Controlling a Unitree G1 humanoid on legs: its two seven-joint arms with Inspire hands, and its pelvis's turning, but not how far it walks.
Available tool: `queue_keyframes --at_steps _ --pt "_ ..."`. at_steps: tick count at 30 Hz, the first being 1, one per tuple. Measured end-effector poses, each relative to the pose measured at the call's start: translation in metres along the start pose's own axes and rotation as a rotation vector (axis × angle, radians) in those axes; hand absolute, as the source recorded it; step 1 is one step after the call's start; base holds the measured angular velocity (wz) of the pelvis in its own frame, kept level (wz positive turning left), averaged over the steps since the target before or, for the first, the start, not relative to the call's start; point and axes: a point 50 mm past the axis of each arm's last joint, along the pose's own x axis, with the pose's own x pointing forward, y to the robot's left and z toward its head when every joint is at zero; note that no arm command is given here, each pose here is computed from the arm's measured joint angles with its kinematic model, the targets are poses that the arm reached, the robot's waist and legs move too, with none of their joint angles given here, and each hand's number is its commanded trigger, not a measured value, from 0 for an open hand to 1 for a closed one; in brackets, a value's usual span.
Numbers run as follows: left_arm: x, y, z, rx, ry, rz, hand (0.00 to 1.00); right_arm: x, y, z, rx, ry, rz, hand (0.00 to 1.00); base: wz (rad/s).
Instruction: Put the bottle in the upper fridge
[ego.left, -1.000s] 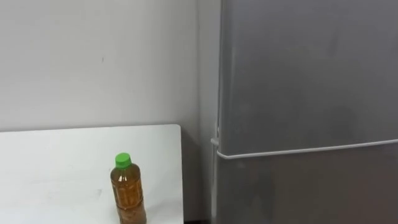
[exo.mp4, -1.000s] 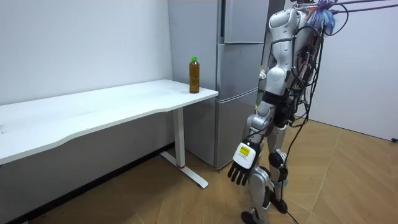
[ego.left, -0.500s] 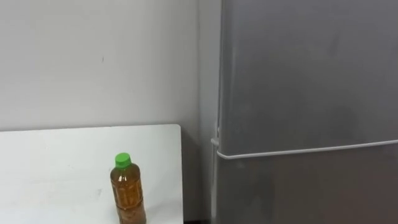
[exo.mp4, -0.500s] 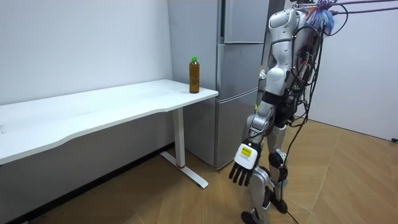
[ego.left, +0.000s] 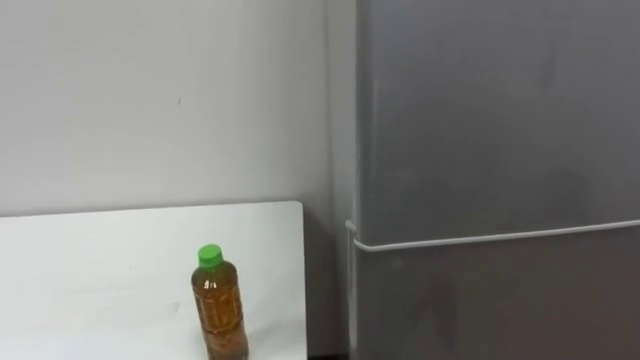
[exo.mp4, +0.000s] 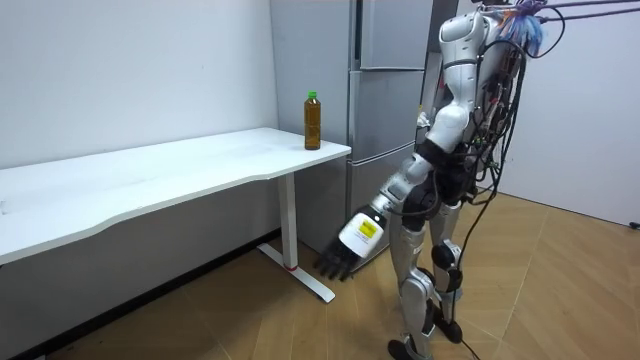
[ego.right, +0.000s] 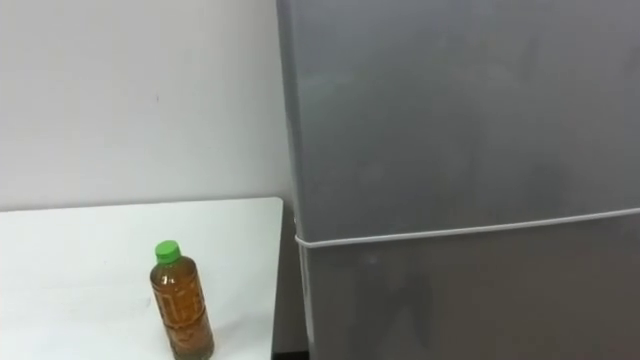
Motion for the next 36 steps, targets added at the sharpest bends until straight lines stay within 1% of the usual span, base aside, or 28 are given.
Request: queue_keyframes --at_steps 1,3,5,7,8,10,11,13,16,18,20,22,23,25,26,28,29,31,32,34,35,36 --pt "0.0 -0.002 0.008 -0.022 -0.035 -0.001 0.0 0.0 0.0 0.001 -0.01 -0.004 0.001 0.0 0.0" --pt "-0.001 -0.004 0.033 -0.1 -0.14 0.021 0.0 -0.001 0.0 0.001 -0.021 -0.023 0.003 0.0 -0.07" --pt "-0.006 -0.006 0.057 -0.174 -0.226 0.035 0.0 -0.001 0.0 -0.001 -0.017 -0.025 0.0 0.0 -0.04" --pt "-0.017 -0.011 0.095 -0.273 -0.376 0.016 0.0 -0.002 -0.001 -0.004 -0.021 -0.017 -0.003 0.0 -0.06" --pt "-0.02 -0.012 0.103 -0.295 -0.414 0.011 0.0 -0.002 -0.001 -0.004 -0.023 -0.017 -0.003 0.0 -0.05" --pt "-0.031 -0.014 0.135 -0.38 -0.536 -0.001 0.0 -0.002 0.0 -0.003 -0.03 -0.018 0.0 0.0 0.0" --pt "-0.035 -0.014 0.143 -0.395 -0.569 -0.008 0.0 -0.002 0.0 -0.003 -0.03 -0.018 0.002 0.0 0.0" --pt "-0.051 -0.014 0.169 -0.439 -0.687 -0.061 0.0 -0.002 0.0 -0.005 -0.013 -0.015 0.002 0.0 0.0" --pt "-0.066 -0.018 0.189 -0.49 -0.776 -0.117 0.0 -0.002 0.001 -0.003 -0.016 -0.017 0.002 0.0 0.03" --pt "-0.073 -0.023 0.198 -0.512 -0.816 -0.158 0.0 -0.001 0.003 -0.003 -0.016 -0.019 0.01 0.0 0.07" --pt "-0.085 -0.032 0.209 -0.547 -0.857 -0.216 0.0 -0.001 0.005 -0.004 -0.006 -0.015 0.017 0.0 0.06" --pt "-0.098 -0.046 0.22 -0.579 -0.9 -0.304 0.0 0.0 0.007 -0.001 -0.004 -0.021 0.024 0.0 0.0" --pt "-0.1 -0.048 0.221 -0.582 -0.907 -0.322 0.0 0.0 0.009 0.0 -0.006 -0.023 0.027 0.0 0.0" --pt "-0.112 -0.061 0.228 -0.594 -0.937 -0.411 0.0 0.002 0.014 0.006 -0.015 -0.039 0.042 0.0 0.0" --pt "-0.114 -0.065 0.23 -0.599 -0.944 -0.437 0.0 0.003 0.015 0.008 -0.019 -0.043 0.045 0.0 0.0" --pt "-0.126 -0.082 0.237 -0.598 -0.97 -0.555 0.0 0.004 0.018 0.012 -0.023 -0.053 0.052 0.0 -0.05" --pt "-0.129 -0.086 0.238 -0.592 -0.975 -0.584 0.0 0.004 0.018 0.013 -0.022 -0.054 0.053 0.0 -0.09" --pt "-0.142 -0.095 0.24 -0.568 -1.004 -0.698 0.0 0.005 0.022 0.017 -0.023 -0.064 0.063 0.0 -0.11" --pt "-0.146 -0.098 0.241 -0.564 -1.011 -0.728 0.0 0.005 0.022 0.018 -0.026 -0.066 0.065 0.0 -0.11" --pt "-0.159 -0.112 0.24 -0.551 -1.008 -0.859 0.0 0.005 0.024 0.019 -0.045 -0.067 0.073 0.0 -0.02" --pt "-0.161 -0.115 0.24 -0.542 -1.005 -0.887 0.0 0.005 0.025 0.02 -0.05 -0.069 0.076 0.0 -0.05" --pt "-0.168 -0.123 0.239 -0.528 -1.001 -0.948 0.0 0.006 0.026 0.021 -0.054 -0.07 0.079 0.0 -0.13"
